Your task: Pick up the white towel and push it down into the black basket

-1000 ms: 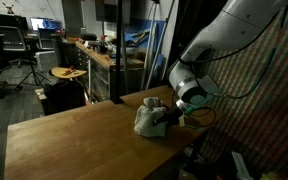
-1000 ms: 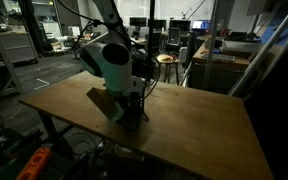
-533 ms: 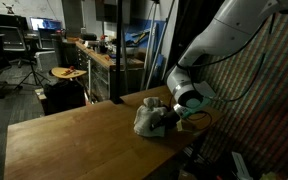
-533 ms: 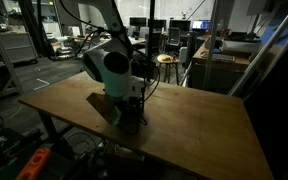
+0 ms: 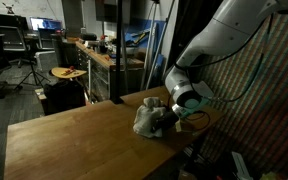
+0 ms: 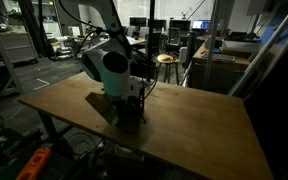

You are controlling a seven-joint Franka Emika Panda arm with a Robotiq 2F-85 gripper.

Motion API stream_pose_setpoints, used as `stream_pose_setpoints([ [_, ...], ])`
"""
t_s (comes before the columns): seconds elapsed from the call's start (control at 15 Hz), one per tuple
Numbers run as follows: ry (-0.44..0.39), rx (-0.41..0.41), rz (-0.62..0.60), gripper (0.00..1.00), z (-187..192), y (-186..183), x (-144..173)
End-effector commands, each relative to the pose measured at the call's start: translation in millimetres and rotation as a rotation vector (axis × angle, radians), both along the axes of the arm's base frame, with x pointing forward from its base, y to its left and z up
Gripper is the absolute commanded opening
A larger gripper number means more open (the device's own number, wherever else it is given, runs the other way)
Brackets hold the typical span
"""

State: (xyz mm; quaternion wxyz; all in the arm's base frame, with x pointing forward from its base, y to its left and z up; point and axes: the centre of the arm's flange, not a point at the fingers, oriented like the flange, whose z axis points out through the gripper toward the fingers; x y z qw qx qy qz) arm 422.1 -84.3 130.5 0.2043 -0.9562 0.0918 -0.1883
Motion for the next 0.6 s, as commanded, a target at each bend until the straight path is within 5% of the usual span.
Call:
stream_pose_setpoints([
  [0.0,0.005,-0.029,0.043,0.04,15,8,6],
  [0.53,0.071,-0.099,0.114,0.05,51,1,12],
])
